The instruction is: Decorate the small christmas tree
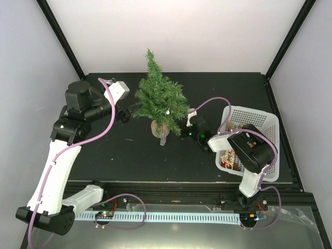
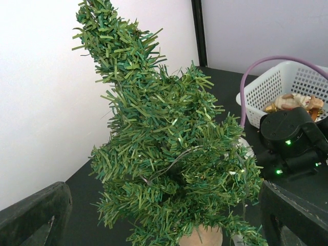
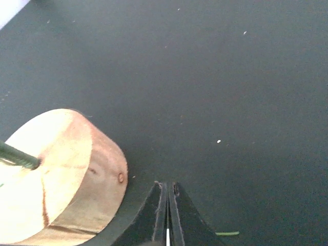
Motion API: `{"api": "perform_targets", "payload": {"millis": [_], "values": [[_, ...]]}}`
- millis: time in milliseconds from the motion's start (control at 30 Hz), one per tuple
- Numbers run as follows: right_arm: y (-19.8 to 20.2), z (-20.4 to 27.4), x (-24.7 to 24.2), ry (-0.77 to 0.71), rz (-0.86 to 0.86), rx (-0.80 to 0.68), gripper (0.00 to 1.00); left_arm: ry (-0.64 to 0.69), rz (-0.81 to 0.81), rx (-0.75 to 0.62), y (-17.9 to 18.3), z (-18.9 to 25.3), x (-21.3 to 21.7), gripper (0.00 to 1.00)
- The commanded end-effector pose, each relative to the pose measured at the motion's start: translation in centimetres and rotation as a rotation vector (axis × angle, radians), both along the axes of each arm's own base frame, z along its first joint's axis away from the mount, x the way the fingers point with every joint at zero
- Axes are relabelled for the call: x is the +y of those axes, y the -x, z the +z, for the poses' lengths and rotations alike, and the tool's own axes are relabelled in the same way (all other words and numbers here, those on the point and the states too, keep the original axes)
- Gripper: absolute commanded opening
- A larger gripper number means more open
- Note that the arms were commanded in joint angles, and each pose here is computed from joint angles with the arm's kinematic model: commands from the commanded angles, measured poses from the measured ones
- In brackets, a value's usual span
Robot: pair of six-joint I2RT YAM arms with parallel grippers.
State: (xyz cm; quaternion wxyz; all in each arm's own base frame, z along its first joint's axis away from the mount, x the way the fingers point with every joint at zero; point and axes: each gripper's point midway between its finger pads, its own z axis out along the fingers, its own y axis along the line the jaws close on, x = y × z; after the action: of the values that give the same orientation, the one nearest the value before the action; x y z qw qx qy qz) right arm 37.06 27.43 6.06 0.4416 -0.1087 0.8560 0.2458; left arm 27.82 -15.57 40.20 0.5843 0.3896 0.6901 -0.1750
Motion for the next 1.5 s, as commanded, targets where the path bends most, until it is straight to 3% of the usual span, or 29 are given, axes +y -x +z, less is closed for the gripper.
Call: {"api": "perform_targets", "payload": {"millis": [0, 400, 733, 967, 1467], "values": [[-1.4, 0.9, -0.9, -0.009, -0.089, -0.044, 0.01, 0.005, -0.013, -0.021, 0.1, 0.6, 0.0, 0.99], [0.4, 5.5, -6.3, 0.138, -0.212, -0.136, 0.01, 0.012, -0.013, -0.023, 0.3, 0.9, 0.0, 0.99], [0.1, 16.5, -8.7, 0.232, -0.284, -0.270, 0.01, 0.016, -0.006, -0.036, 0.7, 1.3, 0.2, 0.99], [1.3, 24.0, -9.9, 0.169, -0.314, -0.366, 0.01, 0.009, 0.004, -0.036, 0.7, 1.0, 0.4, 0.99], [6.1, 33.7, -12.5, 0.033, -0.300, -0.502, 0.01, 0.008, 0.008, -0.037, 0.7, 0.7, 0.4, 0.99]]}}
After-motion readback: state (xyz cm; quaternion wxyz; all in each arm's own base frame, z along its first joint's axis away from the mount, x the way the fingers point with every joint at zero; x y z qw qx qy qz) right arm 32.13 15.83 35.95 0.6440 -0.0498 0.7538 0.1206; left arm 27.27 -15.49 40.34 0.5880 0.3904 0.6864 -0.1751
